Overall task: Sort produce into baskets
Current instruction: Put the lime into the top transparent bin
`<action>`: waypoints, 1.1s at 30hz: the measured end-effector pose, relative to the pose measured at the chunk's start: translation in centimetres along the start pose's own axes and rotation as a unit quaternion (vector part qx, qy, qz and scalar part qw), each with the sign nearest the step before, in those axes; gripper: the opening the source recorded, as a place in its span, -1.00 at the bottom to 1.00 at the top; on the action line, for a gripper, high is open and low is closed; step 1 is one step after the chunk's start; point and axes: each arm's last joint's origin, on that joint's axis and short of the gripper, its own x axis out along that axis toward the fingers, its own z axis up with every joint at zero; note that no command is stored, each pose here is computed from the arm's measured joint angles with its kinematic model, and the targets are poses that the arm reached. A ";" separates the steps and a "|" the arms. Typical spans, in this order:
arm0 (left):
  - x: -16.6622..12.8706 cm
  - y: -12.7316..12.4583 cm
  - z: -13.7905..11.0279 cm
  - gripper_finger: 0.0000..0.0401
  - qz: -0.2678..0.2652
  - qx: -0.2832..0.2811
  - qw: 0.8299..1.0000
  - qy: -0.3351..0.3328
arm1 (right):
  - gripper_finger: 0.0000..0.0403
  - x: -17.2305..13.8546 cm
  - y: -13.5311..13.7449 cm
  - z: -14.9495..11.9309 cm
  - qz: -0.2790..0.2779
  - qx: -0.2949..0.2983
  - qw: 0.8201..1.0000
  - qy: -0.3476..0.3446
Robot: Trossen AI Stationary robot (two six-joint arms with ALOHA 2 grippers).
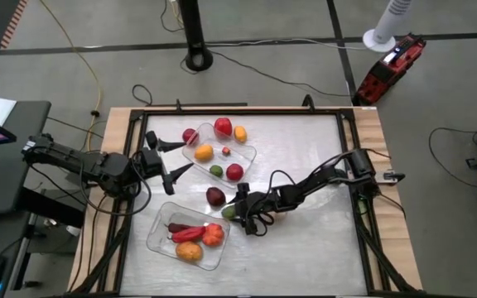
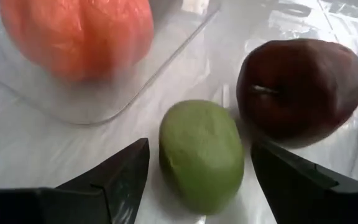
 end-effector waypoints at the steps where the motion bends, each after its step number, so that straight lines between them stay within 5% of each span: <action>1: 0.0 0.0 0.0 0.47 0.000 0.000 1.000 0.000 | 0.52 0.2 0.0 0.0 -0.001 0.000 1.000 0.001; 11: 0.0 0.0 -0.1 0.47 -0.001 0.005 1.000 0.006 | 0.19 0.1 -0.7 -0.4 -0.012 0.012 0.999 0.029; 18: 0.0 -0.1 0.0 0.47 -0.010 0.002 1.000 -0.001 | -0.13 -4.1 -0.8 2.2 -0.040 0.004 0.995 0.088; 25: -0.1 -0.4 0.9 0.47 -0.095 -0.024 0.994 -0.051 | 0.00 -8.6 -0.3 4.9 -0.094 0.005 0.991 0.094; 33: 0.4 -0.4 0.8 0.47 -0.087 -0.025 0.995 -0.049 | 0.03 -10.1 -4.2 6.8 -0.183 0.020 0.982 0.037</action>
